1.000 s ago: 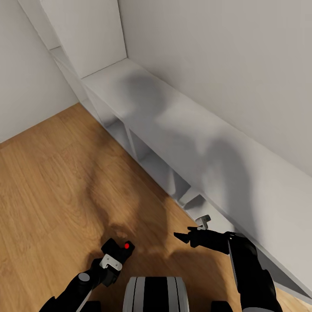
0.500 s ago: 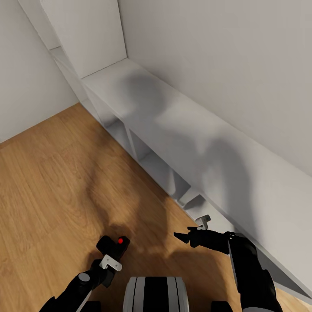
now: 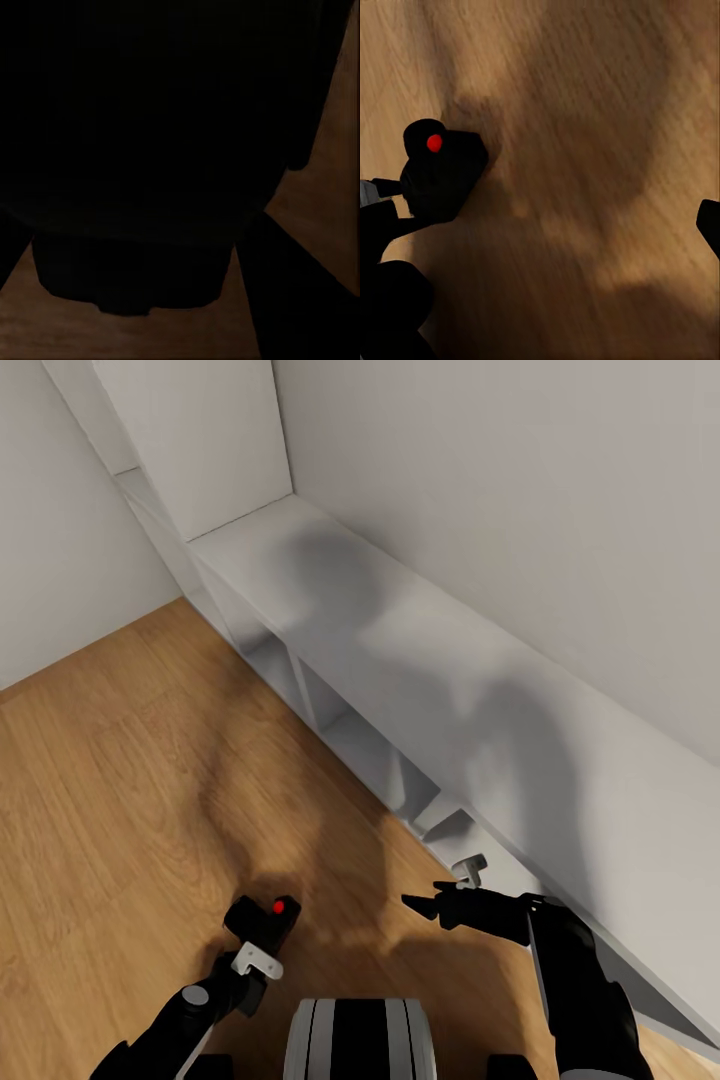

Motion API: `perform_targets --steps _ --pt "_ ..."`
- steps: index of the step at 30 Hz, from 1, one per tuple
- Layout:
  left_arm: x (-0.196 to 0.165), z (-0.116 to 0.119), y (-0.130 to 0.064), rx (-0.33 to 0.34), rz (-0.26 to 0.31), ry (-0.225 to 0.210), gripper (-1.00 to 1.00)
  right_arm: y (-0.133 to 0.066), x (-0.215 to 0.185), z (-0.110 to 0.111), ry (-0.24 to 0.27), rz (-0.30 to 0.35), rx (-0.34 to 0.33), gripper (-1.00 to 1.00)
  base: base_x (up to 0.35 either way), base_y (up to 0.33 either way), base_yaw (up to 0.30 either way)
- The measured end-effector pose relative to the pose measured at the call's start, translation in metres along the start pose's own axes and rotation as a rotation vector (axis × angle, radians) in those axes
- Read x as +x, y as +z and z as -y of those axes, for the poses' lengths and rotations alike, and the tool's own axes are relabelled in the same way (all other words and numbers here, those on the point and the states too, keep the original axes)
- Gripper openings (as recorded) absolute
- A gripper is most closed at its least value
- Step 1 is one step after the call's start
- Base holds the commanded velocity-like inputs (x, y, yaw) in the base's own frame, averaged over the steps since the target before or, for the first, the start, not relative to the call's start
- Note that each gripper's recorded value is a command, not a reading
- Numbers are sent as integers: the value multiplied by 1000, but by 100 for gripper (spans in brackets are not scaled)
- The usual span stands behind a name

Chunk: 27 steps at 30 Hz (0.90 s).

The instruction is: Attach the digital camera to the camera tripod in the bedroom.

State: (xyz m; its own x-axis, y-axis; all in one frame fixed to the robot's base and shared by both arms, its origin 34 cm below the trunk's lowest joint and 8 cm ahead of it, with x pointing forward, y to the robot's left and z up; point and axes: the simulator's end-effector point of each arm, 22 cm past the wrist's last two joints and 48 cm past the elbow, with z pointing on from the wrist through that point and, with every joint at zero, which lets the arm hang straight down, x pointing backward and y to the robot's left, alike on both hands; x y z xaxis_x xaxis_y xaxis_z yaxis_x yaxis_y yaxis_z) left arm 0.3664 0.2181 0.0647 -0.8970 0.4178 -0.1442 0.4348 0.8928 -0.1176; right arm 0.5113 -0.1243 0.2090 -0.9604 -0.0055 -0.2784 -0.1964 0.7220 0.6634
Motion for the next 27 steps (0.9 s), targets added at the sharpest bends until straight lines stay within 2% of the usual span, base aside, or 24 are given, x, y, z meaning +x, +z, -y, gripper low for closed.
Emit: perform_targets --steps 2,6,8,10,13,19,22,25,27 --pt "-12 -1 -2 -3 25 1 -100 0 0 0 -1 1 0 100 0 0 0" --pt "-70 -10 -20 -23 140 -29 -100 0 -1 0 -1 1 0 100 0 0 0" --pt "-106 -15 -40 -37 179 -79 -100 0 -1 0 0 1 0 100 0 0 0" --pt "-127 -18 -55 -50 195 -130 -100 0 0 0 -1 0 0 100 0 0 0" --pt "-142 -23 -66 -78 216 -182 -100 0 0 0 -1 0 -1 100 0 0 0" --pt "-153 -29 -74 -143 225 -249 -100 0 0 -1 -1 0 -1 100 0 0 0" --pt "-155 -29 -75 -156 226 -261 -100 0 0 -1 -1 0 -1 100 0 0 0" --pt "-145 -30 -70 -160 202 -296 -100 4 4 -3 15 -6 -13 100 0 0 0" --pt "-141 -31 -68 -160 193 -297 -100 6 8 -3 22 -14 -15 100 0 0 0"
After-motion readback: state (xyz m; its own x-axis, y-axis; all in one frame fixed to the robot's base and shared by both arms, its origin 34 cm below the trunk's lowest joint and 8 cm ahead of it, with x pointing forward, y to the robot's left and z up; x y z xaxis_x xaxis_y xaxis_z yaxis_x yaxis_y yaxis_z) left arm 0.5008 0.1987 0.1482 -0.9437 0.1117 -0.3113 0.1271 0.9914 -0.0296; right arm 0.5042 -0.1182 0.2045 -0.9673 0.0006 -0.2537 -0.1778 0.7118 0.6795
